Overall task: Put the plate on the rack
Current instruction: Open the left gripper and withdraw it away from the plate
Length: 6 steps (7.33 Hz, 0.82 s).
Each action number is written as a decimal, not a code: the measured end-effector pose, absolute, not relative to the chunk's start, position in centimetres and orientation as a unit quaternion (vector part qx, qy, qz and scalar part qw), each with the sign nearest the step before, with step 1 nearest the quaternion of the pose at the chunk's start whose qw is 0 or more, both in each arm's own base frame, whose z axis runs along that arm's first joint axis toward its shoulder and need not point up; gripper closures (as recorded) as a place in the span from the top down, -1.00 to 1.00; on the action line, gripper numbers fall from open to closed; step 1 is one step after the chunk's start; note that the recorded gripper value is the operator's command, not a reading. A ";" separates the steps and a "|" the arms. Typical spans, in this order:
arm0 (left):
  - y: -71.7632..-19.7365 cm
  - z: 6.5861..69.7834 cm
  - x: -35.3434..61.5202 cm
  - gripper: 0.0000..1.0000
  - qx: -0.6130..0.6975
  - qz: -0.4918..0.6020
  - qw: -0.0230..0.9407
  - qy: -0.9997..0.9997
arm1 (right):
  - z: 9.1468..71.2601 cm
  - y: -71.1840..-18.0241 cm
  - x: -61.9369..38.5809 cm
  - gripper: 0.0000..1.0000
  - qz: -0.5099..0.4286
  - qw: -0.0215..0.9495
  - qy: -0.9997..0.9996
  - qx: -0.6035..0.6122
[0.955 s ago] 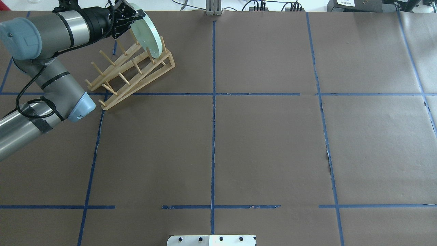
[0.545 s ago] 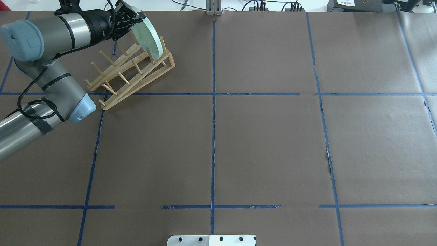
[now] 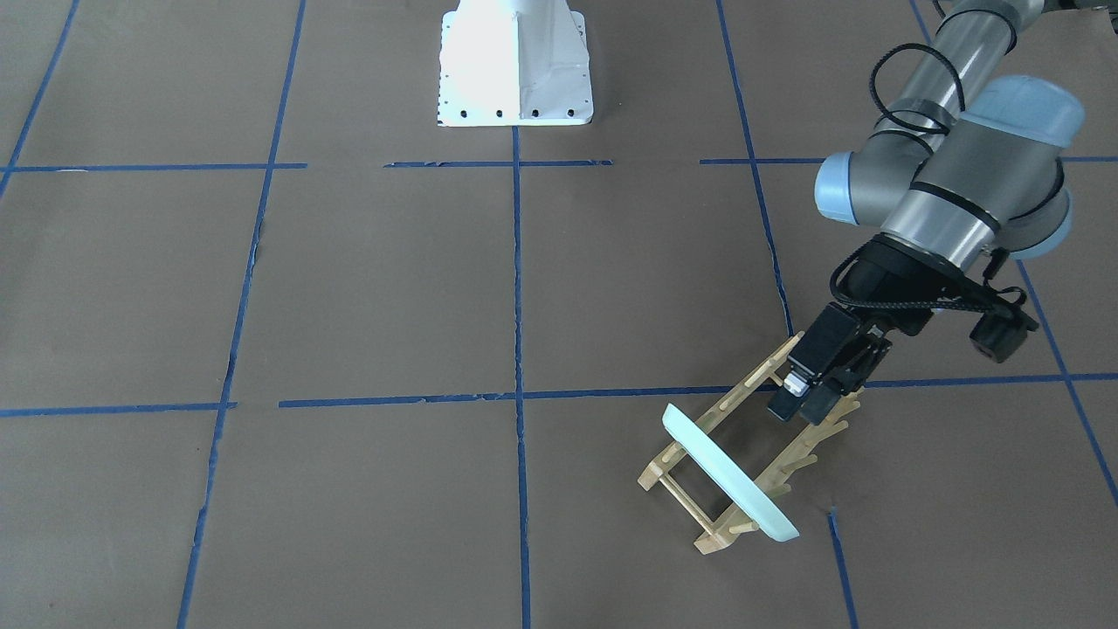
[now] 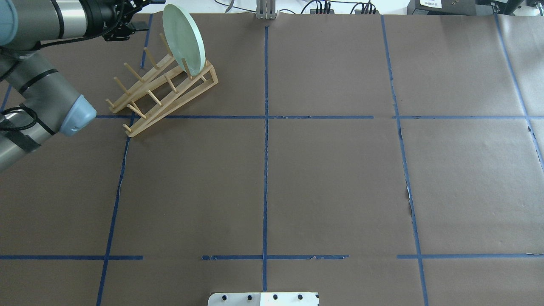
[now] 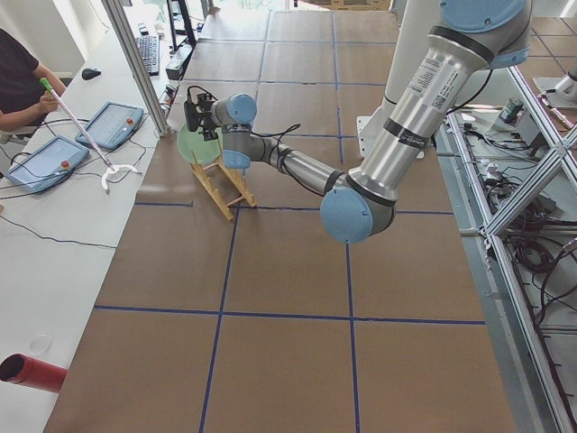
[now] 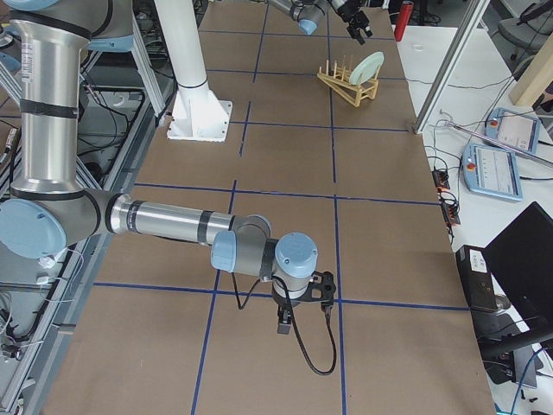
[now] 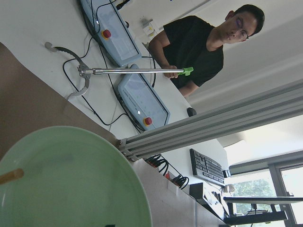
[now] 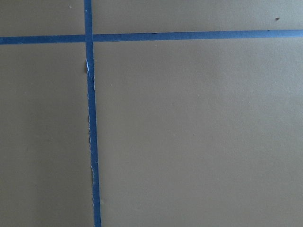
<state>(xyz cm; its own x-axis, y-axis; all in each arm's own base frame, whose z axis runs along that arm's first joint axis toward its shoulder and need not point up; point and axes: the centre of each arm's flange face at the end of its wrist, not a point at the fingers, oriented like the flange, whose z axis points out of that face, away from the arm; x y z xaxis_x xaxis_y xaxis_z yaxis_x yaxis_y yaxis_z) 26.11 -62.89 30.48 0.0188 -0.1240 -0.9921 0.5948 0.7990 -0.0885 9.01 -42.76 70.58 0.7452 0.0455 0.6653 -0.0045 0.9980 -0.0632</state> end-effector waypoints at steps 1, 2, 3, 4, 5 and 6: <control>-63.4 33.9 22.1 1.00 0.166 -0.220 0.739 0.614 | 70.6 -42.8 9.0 1.00 0.013 0.934 -0.357 -0.029; -63.1 38.8 17.5 1.00 0.161 -0.173 0.781 0.579 | 70.6 -42.8 9.0 1.00 0.013 0.934 -0.357 -0.029; -61.8 44.4 13.5 1.00 0.165 -0.130 0.815 0.540 | 70.6 -42.8 9.0 1.00 0.013 0.934 -0.357 -0.029; -60.1 49.2 10.2 1.00 0.168 -0.091 0.846 0.499 | 70.6 -42.8 9.0 1.00 0.013 0.934 -0.357 -0.029; -57.8 53.9 6.0 1.00 0.164 -0.047 0.876 0.451 | 70.6 -42.8 9.0 1.00 0.013 0.934 -0.357 -0.029; -54.6 58.8 1.3 1.00 0.148 -0.004 0.901 0.408 | 70.6 -42.8 9.0 1.00 0.013 0.934 -0.357 -0.029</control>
